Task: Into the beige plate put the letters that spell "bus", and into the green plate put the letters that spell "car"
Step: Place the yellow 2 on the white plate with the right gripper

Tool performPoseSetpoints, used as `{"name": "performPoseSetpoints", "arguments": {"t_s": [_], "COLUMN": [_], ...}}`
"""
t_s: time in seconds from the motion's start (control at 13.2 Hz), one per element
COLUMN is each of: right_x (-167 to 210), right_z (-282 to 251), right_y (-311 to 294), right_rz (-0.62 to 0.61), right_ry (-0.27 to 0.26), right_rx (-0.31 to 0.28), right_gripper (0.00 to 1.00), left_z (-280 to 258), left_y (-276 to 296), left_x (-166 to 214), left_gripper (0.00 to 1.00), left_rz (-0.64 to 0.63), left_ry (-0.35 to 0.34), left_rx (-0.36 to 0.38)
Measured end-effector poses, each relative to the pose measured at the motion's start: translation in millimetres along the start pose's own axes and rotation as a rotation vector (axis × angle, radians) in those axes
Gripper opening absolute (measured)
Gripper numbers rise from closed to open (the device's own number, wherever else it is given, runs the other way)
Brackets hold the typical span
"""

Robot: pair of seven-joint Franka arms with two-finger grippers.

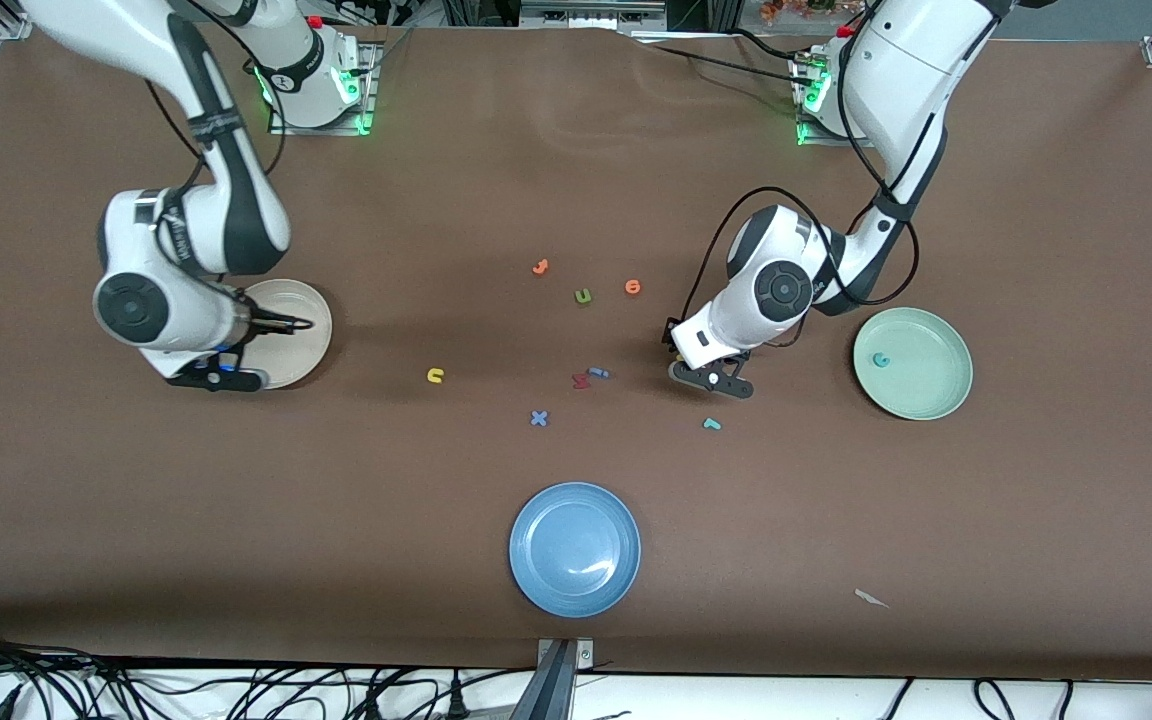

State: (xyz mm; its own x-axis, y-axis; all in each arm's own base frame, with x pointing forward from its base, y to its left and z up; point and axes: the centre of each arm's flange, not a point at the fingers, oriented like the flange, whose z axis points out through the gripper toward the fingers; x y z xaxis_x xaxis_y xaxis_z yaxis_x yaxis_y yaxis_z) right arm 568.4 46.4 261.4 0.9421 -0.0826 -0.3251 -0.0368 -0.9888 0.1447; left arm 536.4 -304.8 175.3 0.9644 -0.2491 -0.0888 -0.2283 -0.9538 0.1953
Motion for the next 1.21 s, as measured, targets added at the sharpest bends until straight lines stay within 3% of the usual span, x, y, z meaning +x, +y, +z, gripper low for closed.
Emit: {"name": "performPoseSetpoints", "arguments": {"t_s": [0.15, 0.3, 0.38, 0.45, 0.68, 0.83, 0.91, 1.06, 1.21], "right_x": [1, 0, -1, 0, 5, 7, 7, 4, 3], "right_z": [33, 55, 60, 59, 24, -29, -52, -77, -77], "right_y": [8, 11, 13, 14, 11, -8, -22, -54, -94], "right_rz": [-0.015, -0.029, -0.031, -0.032, -0.033, -0.03, -0.019, 0.011, 0.045], "right_ry": [-0.033, -0.031, -0.028, -0.025, 0.027, 0.058, 0.077, 0.111, 0.148], "right_rx": [-0.008, -0.01, -0.009, -0.007, 0.013, 0.07, 0.101, 0.132, 0.154], "right_gripper": [0.26, 0.27, 0.33, 0.44, 0.78, 0.99, 0.99, 0.99, 0.99], "left_z": [4, 5, 4, 4, 4, 3, 2, 0, 0], "left_y": [4, 7, 6, 5, 5, 6, 7, 6, 7], "left_x": [0, 1, 1, 2, 2, 3, 3, 5, 5], "left_gripper": [0.63, 0.61, 0.53, 0.44, 0.37, 0.32, 0.3, 0.12, 0.09], "left_rz": [0.007, 0.011, 0.01, 0.009, 0.01, 0.011, 0.013, 0.012, 0.013], "left_ry": [0.005, 0.017, 0.02, 0.021, 0.022, 0.024, 0.027, 0.032, 0.033], "left_rx": [-0.001, -0.003, -0.002, -0.001, 0.0, -0.001, -0.001, -0.001, -0.002]}}
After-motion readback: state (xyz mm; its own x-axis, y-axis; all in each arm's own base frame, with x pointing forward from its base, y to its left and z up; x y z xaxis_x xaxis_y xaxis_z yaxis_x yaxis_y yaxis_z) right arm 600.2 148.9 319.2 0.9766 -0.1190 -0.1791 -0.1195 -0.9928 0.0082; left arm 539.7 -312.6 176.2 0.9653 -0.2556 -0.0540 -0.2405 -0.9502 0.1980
